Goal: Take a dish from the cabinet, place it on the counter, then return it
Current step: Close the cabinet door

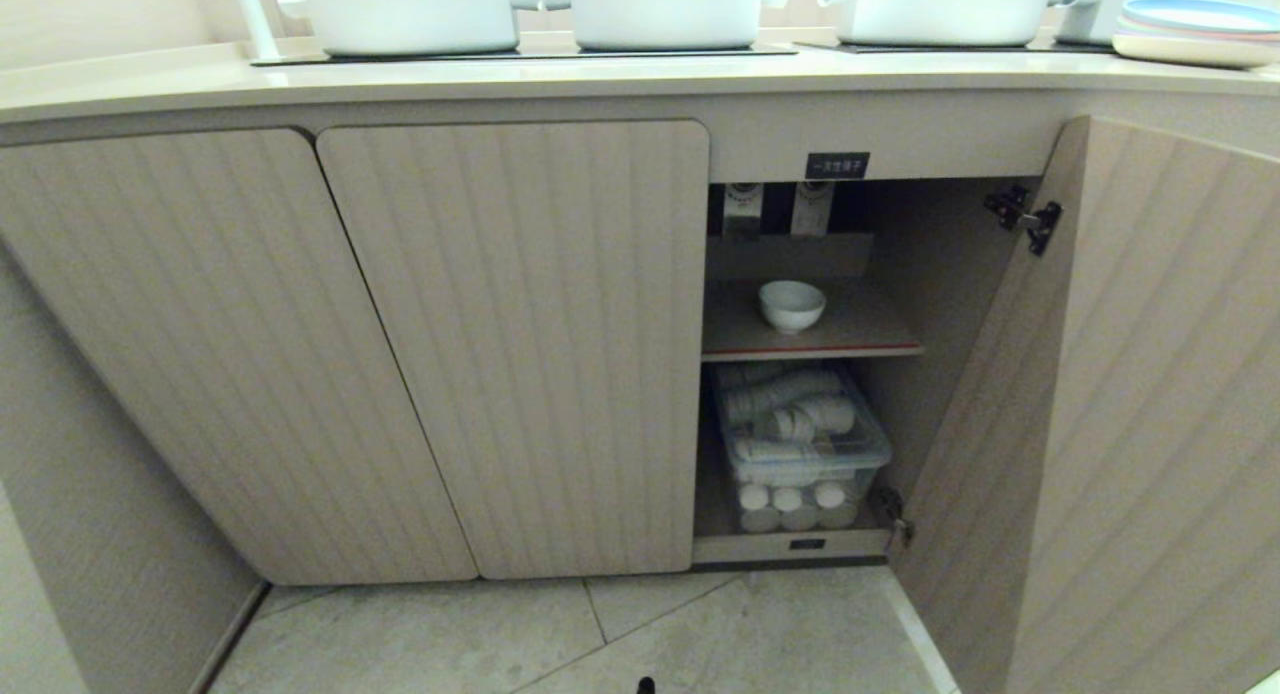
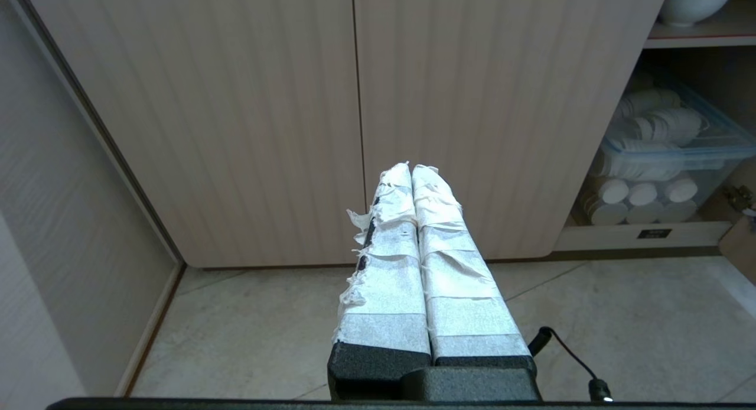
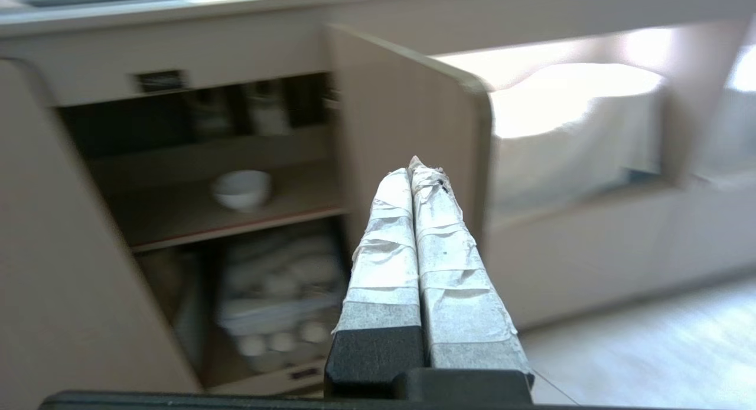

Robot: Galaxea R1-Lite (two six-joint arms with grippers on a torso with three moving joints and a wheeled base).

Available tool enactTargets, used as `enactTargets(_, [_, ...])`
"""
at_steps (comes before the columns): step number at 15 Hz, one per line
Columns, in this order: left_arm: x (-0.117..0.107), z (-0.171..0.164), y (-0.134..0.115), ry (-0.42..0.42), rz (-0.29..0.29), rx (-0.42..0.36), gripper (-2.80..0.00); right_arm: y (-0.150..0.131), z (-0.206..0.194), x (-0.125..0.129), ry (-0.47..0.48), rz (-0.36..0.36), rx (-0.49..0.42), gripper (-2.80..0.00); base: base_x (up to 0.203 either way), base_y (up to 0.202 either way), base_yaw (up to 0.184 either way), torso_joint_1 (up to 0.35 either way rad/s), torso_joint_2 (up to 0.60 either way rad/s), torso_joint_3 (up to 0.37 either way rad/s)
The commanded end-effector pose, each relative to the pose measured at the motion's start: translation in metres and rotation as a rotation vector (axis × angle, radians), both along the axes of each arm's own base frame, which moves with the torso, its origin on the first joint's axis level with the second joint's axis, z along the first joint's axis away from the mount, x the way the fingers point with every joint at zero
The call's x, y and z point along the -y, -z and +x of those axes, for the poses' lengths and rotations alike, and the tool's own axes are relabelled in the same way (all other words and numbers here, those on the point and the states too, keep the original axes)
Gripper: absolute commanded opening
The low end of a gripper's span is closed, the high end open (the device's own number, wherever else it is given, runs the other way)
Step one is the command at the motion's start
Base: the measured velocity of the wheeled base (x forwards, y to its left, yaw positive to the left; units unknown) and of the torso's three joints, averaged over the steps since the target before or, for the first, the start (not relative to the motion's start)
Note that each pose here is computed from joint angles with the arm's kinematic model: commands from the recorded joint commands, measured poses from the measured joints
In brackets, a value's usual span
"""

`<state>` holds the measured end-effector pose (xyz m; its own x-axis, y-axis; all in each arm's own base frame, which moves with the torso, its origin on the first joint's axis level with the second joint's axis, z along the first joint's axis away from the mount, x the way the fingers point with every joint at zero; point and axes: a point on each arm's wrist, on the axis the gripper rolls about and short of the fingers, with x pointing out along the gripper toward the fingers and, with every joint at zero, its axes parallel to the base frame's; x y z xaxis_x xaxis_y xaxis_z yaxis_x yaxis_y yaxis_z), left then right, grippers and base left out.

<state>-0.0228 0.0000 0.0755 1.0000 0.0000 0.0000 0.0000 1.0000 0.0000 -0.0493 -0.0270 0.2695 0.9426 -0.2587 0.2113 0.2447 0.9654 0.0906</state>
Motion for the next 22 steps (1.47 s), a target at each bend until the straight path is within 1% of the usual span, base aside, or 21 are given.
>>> enactTargets(1, [0.0,0.0,0.0,-0.002,0.0,0.001,-2.8,-0.007,0.006,-0.003,0.057,-0.004,-0.027,-2.8,0.0,0.0,0.0,0.0,0.0,0.0])
enactTargets(3, [0.0,0.0,0.0,0.0,0.0,0.001,-2.8,-0.019,0.01,-0.005,0.101,0.001,-0.036,-2.8,0.0,0.0,0.0,0.0,0.0,0.0])
enactTargets(7, [0.0,0.0,0.0,0.0,0.0,0.001,-2.8,-0.027,0.02,-0.012,0.272,0.0,-0.085,-2.8,0.0,0.0,0.0,0.0,0.0,0.0])
enactTargets(8, [0.0,0.0,0.0,0.0,-0.001,0.0,-2.8,-0.029,0.022,-0.014,0.318,0.009,-0.106,-2.8,0.0,0.0,0.0,0.0,0.0,0.0])
enactTargets(9, [0.0,0.0,0.0,0.0,0.0,0.002,-2.8,-0.031,0.024,-0.015,0.364,0.023,-0.139,-2.8,0.0,0.0,0.0,0.0,0.0,0.0])
enactTargets(11, [0.0,0.0,0.0,0.0,0.0,0.001,-2.8,-0.033,0.029,-0.017,0.441,0.054,-0.248,-2.8,0.0,0.0,0.0,0.0,0.0,0.0])
enactTargets(13, [0.0,0.0,0.0,-0.001,0.0,0.0,-2.8,-0.033,0.04,-0.016,0.499,0.117,-0.371,-2.8,0.0,0.0,0.0,0.0,0.0,0.0])
enactTargets(15, [0.0,0.0,0.0,-0.002,0.0,0.0,-2.8,-0.036,0.054,-0.013,0.57,0.186,-0.454,-2.8,0.0,0.0,0.0,0.0,0.0,0.0])
enactTargets(18, [0.0,0.0,0.0,0.0,0.0,0.0,-2.8,-0.039,0.075,-0.005,0.648,0.244,-0.521,-2.8,0.0,0.0,0.0,0.0,0.0,0.0])
enactTargets(20, [0.0,0.0,0.0,0.0,-0.001,0.002,-2.8,-0.044,0.091,0.003,0.651,0.273,-0.547,-2.8,0.0,0.0,0.0,0.0,0.0,0.0])
enactTargets(22, [0.0,0.0,0.0,0.0,0.0,0.001,-2.8,-0.052,0.105,0.01,0.655,0.281,-0.535,-2.8,0.0,0.0,0.0,0.0,0.0,0.0])
